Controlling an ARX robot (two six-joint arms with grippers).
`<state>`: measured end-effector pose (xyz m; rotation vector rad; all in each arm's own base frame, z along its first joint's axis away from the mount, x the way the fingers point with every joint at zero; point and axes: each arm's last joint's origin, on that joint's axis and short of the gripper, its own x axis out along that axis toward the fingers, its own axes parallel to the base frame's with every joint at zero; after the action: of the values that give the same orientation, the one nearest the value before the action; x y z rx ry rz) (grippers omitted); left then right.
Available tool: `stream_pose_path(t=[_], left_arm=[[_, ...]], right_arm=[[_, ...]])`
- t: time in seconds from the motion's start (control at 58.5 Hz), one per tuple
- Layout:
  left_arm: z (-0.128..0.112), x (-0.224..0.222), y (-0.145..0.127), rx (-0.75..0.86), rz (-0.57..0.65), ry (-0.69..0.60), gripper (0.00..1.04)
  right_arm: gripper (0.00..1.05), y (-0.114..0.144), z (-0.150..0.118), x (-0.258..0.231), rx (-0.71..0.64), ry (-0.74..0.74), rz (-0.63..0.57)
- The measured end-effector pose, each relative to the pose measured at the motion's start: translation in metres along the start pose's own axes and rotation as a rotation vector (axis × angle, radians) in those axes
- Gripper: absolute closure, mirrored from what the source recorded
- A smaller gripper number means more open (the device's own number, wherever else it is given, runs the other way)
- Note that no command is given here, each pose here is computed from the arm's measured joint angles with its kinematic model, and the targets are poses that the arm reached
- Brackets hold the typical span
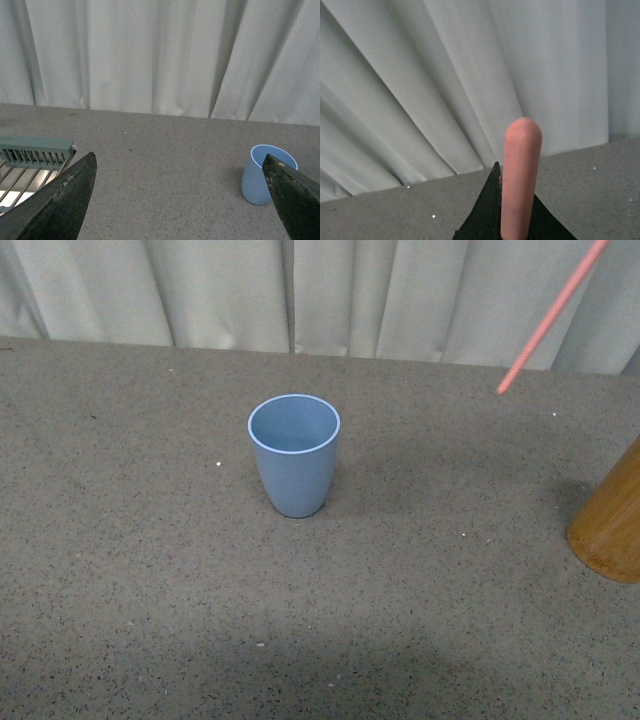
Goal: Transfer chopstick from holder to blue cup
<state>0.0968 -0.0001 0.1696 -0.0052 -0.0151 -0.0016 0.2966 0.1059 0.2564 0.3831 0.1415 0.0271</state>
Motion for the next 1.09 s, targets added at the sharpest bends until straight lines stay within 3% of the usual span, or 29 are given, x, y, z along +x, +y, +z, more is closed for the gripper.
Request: stream_pose_path(t=[0.41,1.094], left_arm=[[0.0,0.0,0.0,0.0,0.0,0.0,0.07],[0.0,0.0,0.0,0.0,0.0,0.0,0.07]], right_arm=[[1.04,0.037,-0.035,0.018,-0.028,0.049,0.061],[1.04,0.048,-0.071,0.037,-0.077,0.102,0.04]])
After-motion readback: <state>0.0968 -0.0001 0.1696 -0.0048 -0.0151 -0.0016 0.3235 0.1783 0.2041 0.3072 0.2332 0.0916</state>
